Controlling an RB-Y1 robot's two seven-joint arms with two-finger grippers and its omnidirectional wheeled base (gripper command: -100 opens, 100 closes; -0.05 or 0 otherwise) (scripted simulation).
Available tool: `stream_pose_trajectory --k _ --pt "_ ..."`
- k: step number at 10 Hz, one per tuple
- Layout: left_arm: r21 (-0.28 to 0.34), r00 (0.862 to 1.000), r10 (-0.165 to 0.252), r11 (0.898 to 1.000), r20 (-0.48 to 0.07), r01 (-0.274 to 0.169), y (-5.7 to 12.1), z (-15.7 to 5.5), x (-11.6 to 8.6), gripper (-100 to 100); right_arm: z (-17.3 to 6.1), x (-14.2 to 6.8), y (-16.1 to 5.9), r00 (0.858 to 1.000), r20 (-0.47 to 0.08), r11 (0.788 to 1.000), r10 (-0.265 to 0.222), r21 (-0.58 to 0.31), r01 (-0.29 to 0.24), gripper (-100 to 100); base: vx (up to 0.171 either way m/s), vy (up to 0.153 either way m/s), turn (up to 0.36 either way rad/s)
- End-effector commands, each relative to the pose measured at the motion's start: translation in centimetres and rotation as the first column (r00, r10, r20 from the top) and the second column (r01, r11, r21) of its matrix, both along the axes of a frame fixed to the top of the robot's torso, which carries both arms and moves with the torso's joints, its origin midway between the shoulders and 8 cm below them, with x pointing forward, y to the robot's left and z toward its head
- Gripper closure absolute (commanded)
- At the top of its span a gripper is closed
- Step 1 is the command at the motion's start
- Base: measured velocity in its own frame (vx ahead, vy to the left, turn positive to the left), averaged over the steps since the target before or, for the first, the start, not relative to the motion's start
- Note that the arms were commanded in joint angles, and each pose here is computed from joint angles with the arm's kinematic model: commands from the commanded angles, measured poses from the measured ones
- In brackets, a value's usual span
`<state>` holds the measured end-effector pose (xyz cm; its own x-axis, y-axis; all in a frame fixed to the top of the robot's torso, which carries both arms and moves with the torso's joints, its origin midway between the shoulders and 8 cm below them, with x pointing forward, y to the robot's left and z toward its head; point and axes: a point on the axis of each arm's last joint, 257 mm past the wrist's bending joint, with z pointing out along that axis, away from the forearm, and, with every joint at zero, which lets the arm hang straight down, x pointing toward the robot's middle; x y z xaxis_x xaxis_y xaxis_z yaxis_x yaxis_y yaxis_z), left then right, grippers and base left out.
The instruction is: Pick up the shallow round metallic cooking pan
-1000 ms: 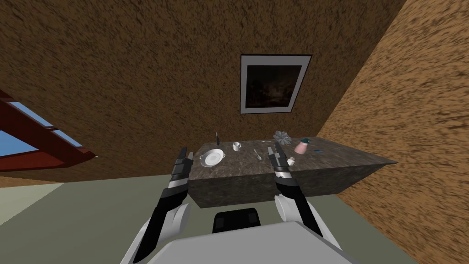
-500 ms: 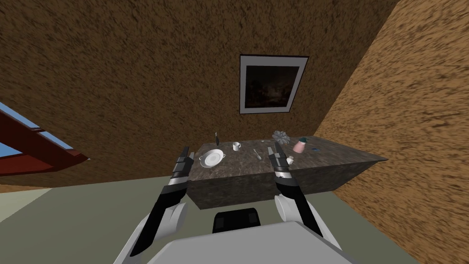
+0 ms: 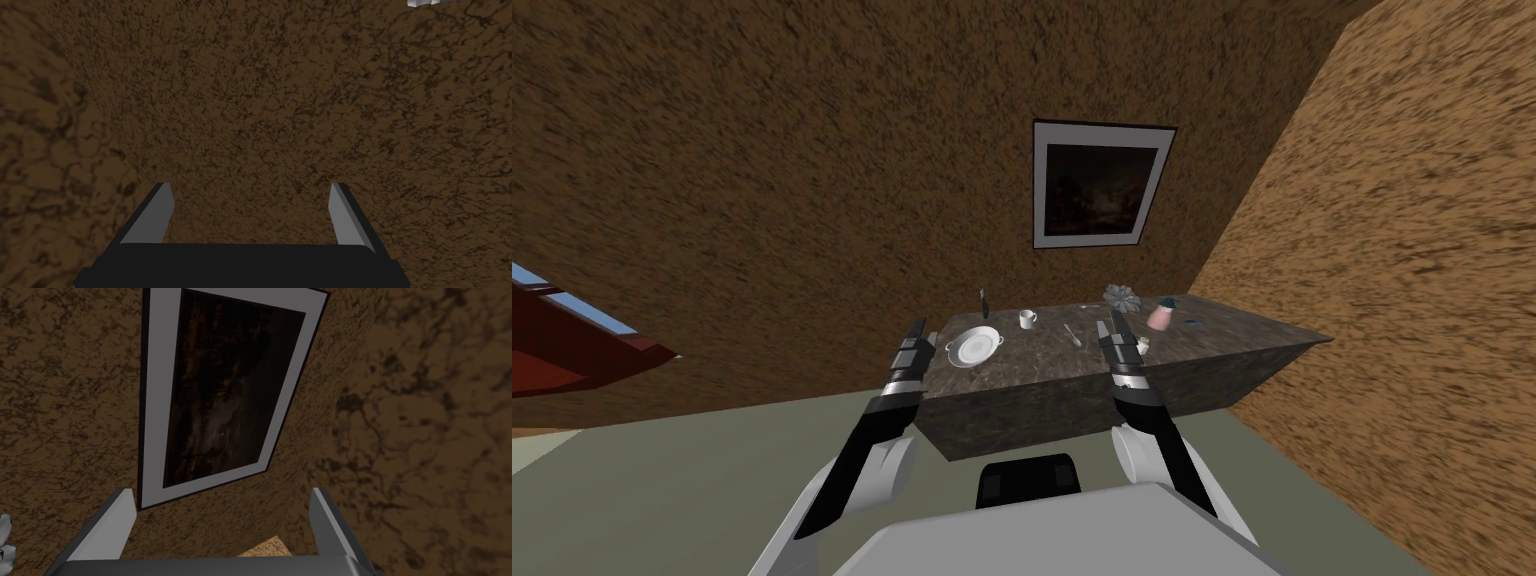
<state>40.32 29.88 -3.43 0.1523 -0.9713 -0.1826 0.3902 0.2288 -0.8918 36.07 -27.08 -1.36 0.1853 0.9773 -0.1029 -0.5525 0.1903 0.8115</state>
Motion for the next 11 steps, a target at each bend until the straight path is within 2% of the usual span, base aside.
stream_pose_trajectory --k 1,3,8,11 --pt "-0.013 1.000 0.000 1.000 -0.024 0.000 0.2 -0.5 0.4 -100 0.0 0.0 0.0 1.000 0.000 1.000 0.000 0.000 0.000 0 0.000 0.032 -0.036" --pt "-0.049 0.998 -0.003 0.999 -0.064 0.000 0.8 -1.0 1.2 -100 0.0 0.0 0.0 1.000 0.000 1.000 0.000 0.000 0.000 0 0.002 0.027 -0.073" --pt "-0.092 0.990 -0.002 0.996 -0.141 -0.011 1.7 -2.5 2.2 -100 0.0 0.0 0.0 1.000 0.000 1.000 0.000 0.000 0.000 0 -0.001 0.019 -0.047" --pt "-0.134 0.978 -0.003 0.991 -0.208 -0.025 2.5 -3.8 3.0 -100 0.0 0.0 0.0 1.000 0.000 1.000 0.000 0.000 0.000 0 -0.002 0.011 -0.064"
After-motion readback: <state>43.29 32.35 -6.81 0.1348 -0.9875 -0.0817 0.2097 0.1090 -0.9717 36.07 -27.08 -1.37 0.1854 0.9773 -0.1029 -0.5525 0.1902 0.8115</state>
